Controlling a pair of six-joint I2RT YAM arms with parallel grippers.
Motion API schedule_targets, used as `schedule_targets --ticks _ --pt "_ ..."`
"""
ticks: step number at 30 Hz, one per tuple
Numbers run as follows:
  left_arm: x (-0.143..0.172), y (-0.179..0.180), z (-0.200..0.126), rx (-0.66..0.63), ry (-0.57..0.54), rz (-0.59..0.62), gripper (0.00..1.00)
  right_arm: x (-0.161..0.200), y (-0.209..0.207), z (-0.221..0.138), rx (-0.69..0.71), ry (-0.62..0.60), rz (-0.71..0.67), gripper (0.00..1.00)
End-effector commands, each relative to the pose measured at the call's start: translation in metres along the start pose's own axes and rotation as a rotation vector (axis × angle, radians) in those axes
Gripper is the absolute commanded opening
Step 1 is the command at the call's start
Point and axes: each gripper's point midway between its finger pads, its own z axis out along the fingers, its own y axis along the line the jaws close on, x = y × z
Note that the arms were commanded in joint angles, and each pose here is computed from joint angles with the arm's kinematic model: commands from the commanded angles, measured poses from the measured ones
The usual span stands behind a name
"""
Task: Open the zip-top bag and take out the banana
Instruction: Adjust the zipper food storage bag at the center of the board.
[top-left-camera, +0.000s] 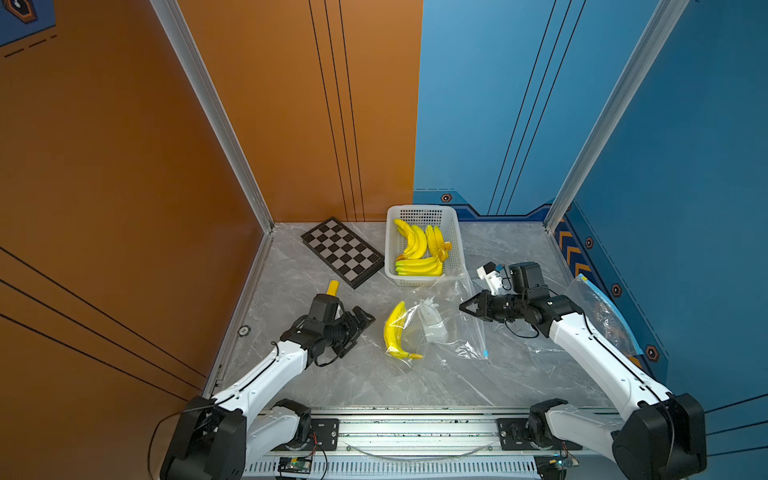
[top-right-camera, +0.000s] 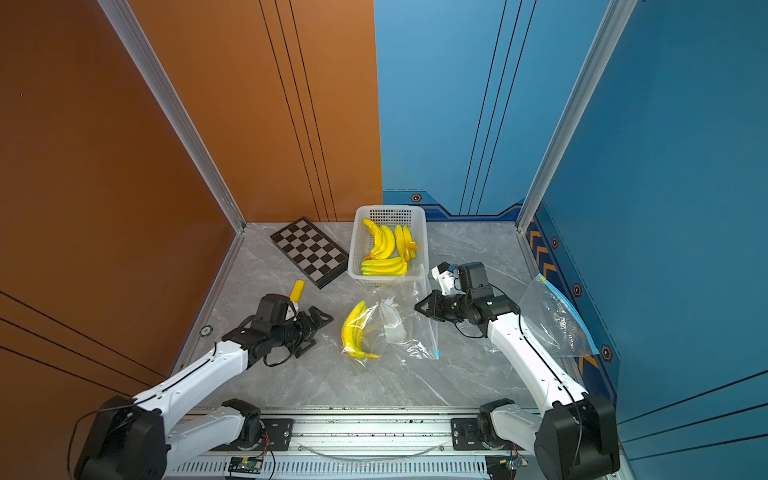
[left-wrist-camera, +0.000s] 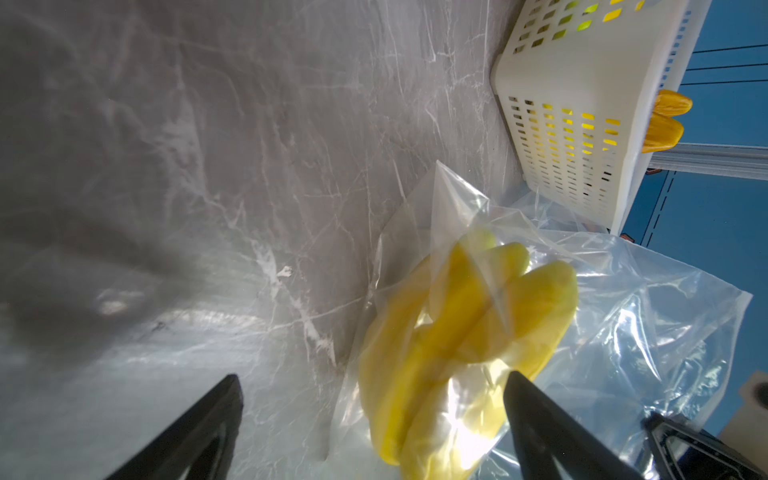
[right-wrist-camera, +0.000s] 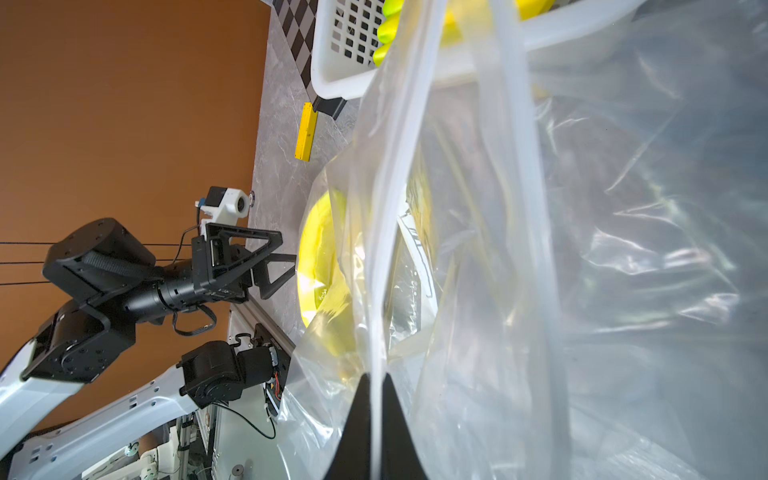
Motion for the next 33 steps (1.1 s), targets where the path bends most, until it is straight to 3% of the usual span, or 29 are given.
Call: schedule_targets --ticks 1,6,13,19,22,23,24,28,33 --pt "-0.009 -0.033 0.010 0.093 0.044 0.087 0.98 0.009 -0.006 0.004 0.018 0.035 -0.007 0.06" --pt "-0.018 -0.048 0.035 0.116 0.080 0.086 1.00 0.008 -0.004 0.006 0.019 0.043 -0.011 0.05" --pt "-0.004 -0.051 0.071 0.105 0.155 0.081 0.88 0.004 -0.008 0.011 0.033 0.052 -0.011 0.05" --pt "-0.010 -0.052 0.076 0.126 0.152 0.055 0.53 0.004 -0.014 0.016 0.040 0.068 -0.005 0.05" --pt "-0.014 -0.059 0.074 0.141 0.147 0.054 0.22 0.005 -0.016 0.019 0.045 0.079 -0.002 0.05" --pt "-0.015 -0.062 0.073 0.147 0.146 0.056 0.05 0.005 -0.017 0.021 0.045 0.082 0.000 0.05" --pt "-0.016 -0.066 0.071 0.151 0.144 0.060 0.00 0.005 -0.017 0.022 0.043 0.085 -0.001 0.05" --pt "-0.018 -0.085 0.049 0.145 0.123 0.107 0.00 0.002 -0.017 0.025 0.035 0.082 -0.002 0.05" --pt "-0.028 -0.149 -0.030 0.117 0.012 0.247 0.00 -0.002 -0.025 0.029 0.061 0.063 -0.010 0.02"
